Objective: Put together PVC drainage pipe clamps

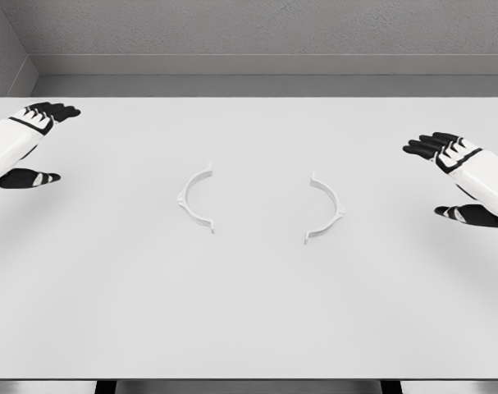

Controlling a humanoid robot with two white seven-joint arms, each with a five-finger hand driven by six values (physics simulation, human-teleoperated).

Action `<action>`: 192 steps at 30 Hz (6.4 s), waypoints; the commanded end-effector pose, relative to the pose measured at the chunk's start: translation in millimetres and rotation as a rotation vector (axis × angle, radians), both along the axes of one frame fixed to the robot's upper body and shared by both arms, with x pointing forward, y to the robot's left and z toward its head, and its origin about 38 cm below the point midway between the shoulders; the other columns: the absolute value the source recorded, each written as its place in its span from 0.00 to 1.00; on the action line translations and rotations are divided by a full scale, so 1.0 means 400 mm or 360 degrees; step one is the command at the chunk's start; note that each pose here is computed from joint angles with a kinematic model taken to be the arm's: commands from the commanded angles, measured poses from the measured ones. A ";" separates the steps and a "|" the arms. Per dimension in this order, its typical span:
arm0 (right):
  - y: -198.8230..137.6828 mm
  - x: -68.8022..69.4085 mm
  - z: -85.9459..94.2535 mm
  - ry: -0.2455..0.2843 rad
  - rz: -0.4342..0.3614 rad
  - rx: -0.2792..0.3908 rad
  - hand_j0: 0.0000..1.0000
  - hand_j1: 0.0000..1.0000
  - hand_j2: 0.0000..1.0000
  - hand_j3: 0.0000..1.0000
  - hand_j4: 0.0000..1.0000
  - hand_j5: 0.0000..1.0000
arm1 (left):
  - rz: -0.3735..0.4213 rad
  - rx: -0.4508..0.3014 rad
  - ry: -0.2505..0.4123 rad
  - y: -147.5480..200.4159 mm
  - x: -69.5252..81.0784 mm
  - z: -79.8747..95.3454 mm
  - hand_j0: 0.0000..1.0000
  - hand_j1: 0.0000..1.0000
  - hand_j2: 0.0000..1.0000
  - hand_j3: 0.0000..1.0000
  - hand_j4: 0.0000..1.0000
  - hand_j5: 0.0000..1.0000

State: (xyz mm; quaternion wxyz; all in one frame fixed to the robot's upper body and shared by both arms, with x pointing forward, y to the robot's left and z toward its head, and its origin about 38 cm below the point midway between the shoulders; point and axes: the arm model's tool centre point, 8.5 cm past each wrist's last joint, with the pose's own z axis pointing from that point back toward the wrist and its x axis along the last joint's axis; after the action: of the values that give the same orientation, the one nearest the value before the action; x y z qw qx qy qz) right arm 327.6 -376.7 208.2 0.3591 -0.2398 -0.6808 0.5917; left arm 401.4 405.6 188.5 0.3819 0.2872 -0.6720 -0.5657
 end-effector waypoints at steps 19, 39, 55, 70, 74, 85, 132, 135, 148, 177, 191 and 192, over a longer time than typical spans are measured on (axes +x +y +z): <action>0.164 0.126 -0.110 0.0084 0.0157 -0.0147 1.00 1.00 1.00 1.00 1.00 1.00 | -0.0171 -0.0086 0.0078 -0.153 0.037 -0.081 1.00 1.00 1.00 1.00 1.00 1.00; 0.213 0.170 -0.187 0.0204 0.0172 -0.0103 1.00 1.00 1.00 1.00 1.00 1.00 | -0.0387 -0.0189 0.0160 -0.358 0.064 -0.154 1.00 1.00 1.00 1.00 1.00 1.00; 0.233 0.197 -0.215 0.0246 0.0163 -0.0086 1.00 1.00 1.00 1.00 1.00 1.00 | -0.0326 -0.0230 0.0222 -0.368 0.103 -0.190 1.00 1.00 1.00 1.00 1.00 1.00; 0.270 0.202 -0.215 0.0233 0.0199 -0.0075 1.00 1.00 1.00 1.00 1.00 1.00 | -0.0314 -0.0248 0.0242 -0.376 0.111 -0.203 1.00 1.00 1.00 1.00 1.00 1.00; 0.278 0.202 -0.217 0.0233 0.0205 -0.0072 1.00 1.00 1.00 1.00 1.00 1.00 | -0.0321 -0.0261 0.0244 -0.386 0.110 -0.206 1.00 1.00 1.00 1.00 1.00 1.00; 0.275 0.218 -0.217 0.0239 0.0195 -0.0079 1.00 1.00 1.00 1.00 1.00 1.00 | -0.0350 -0.0285 0.0248 -0.414 0.106 -0.211 1.00 1.00 1.00 1.00 1.00 1.00; 0.391 0.244 -0.214 0.0222 0.0300 -0.0052 1.00 1.00 1.00 1.00 1.00 1.00 | -0.0342 -0.0359 0.0253 -0.460 0.143 -0.209 1.00 1.00 1.00 1.00 1.00 1.00; 0.392 0.248 -0.218 0.0232 0.0298 -0.0053 1.00 1.00 1.00 1.00 1.00 1.00 | -0.0339 -0.0370 0.0266 -0.470 0.149 -0.215 1.00 1.00 1.00 1.00 1.00 1.00; 0.401 0.293 -0.221 0.0264 0.0277 -0.0066 1.00 1.00 1.00 1.00 1.00 1.00 | -0.0362 -0.0393 0.0271 -0.497 0.145 -0.221 1.00 1.00 1.00 1.00 1.00 1.00; 0.440 0.327 -0.212 0.0267 0.0283 -0.0077 1.00 1.00 1.00 1.00 1.00 1.00 | -0.0368 -0.0404 0.0290 -0.502 0.130 -0.236 1.00 1.00 1.00 1.00 1.00 1.00; 0.039 0.129 0.053 -0.0050 0.0073 0.0103 1.00 1.00 1.00 1.00 1.00 1.00 | -0.0392 -0.0399 0.0298 -0.520 0.123 -0.242 1.00 1.00 1.00 1.00 1.00 1.00; 0.039 0.129 0.053 -0.0051 0.0072 0.0099 1.00 1.00 1.00 1.00 1.00 1.00 | -0.0392 -0.0399 0.0298 -0.520 0.123 -0.242 1.00 1.00 1.00 1.00 1.00 1.00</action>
State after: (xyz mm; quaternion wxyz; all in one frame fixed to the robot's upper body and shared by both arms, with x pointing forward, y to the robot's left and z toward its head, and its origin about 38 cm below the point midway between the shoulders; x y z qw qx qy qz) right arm 380.4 -351.7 211.9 0.3507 -0.2083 -0.7020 0.5838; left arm 450.6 198.1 90.8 0.4031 0.1007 -0.7271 -0.5465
